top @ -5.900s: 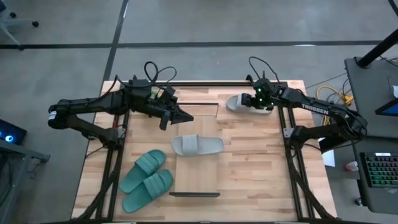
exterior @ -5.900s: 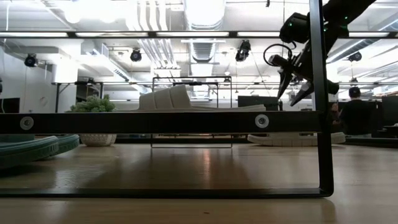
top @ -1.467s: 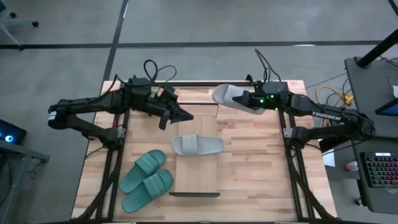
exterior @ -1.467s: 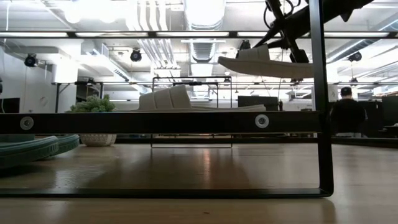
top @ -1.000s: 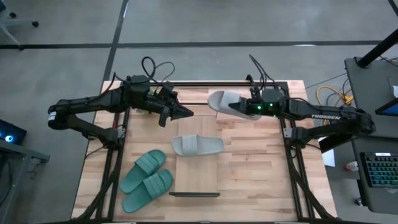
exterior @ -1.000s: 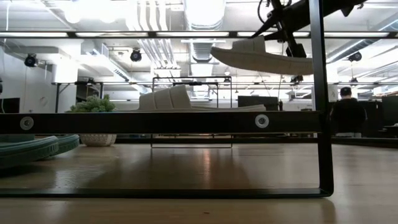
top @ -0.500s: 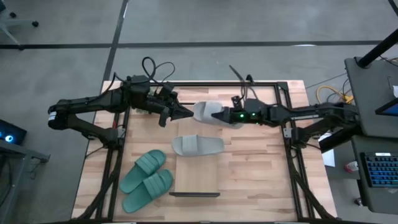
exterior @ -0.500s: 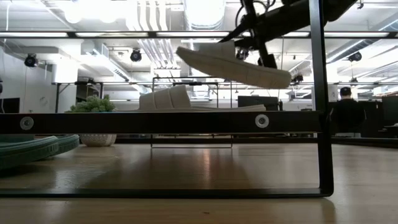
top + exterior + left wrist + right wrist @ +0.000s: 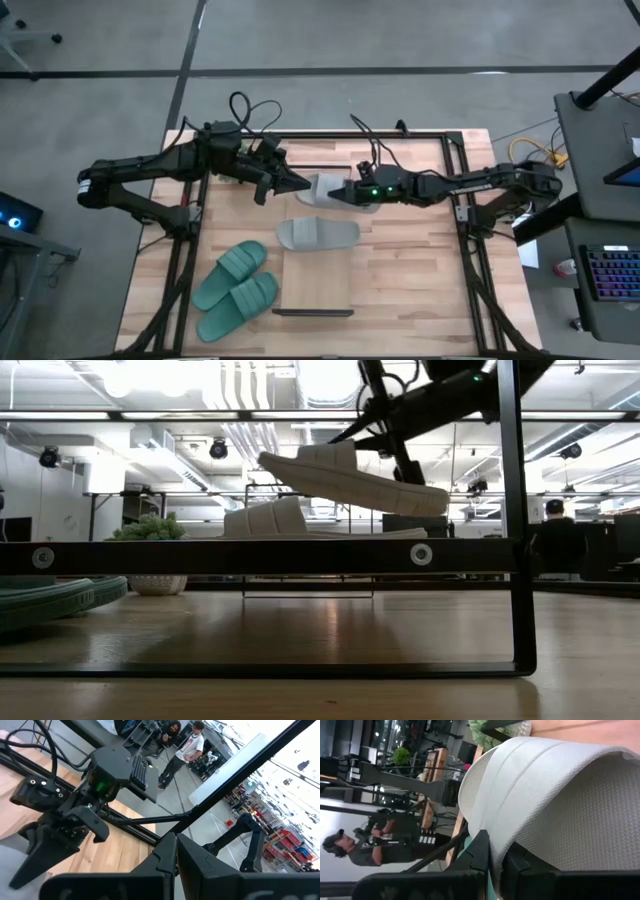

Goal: Pick and place slides into the shelf
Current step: Put the gray slipper on the shelf and align it with the gray slipper

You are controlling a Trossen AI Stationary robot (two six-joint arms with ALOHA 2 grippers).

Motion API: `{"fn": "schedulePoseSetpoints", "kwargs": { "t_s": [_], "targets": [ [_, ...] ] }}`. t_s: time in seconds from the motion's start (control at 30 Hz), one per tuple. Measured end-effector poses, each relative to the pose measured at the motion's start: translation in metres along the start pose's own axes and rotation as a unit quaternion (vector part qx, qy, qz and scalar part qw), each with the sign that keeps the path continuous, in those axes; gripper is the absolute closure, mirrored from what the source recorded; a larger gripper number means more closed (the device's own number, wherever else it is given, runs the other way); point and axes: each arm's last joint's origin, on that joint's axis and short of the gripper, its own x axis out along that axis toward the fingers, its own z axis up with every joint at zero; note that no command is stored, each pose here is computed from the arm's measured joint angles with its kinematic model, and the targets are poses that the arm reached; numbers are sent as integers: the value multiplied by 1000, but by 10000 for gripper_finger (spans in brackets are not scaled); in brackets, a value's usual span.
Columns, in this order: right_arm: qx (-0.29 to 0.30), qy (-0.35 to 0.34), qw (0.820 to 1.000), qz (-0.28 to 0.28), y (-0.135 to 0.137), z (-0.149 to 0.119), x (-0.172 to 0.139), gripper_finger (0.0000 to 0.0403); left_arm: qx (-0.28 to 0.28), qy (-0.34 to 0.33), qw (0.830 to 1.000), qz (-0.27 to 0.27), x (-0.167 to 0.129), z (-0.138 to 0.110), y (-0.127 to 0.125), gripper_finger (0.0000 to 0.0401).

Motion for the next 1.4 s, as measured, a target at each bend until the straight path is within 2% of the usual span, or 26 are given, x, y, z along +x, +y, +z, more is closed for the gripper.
{"fn": "schedulePoseSetpoints", "kwargs": {
  "t_s": [0.27, 0.53, 0.87, 1.4],
  "targets": [
    [-53, 29, 997, -50, 19, 10, 29, 390, 0, 0, 1000, -1, 0, 0, 0, 401],
    [-89, 58, 992, -65, 36, 23, 57, 390, -1, 8, 1000, -13, 0, 0, -1, 401],
    [-89, 78, 990, -81, 32, 22, 76, 390, 3, 2, 1000, -22, -4, 1, -4, 401],
    [-82, 73, 990, -87, 28, 25, 78, 390, 6, -3, 1000, -26, -5, 2, -6, 401]
  ]
}}
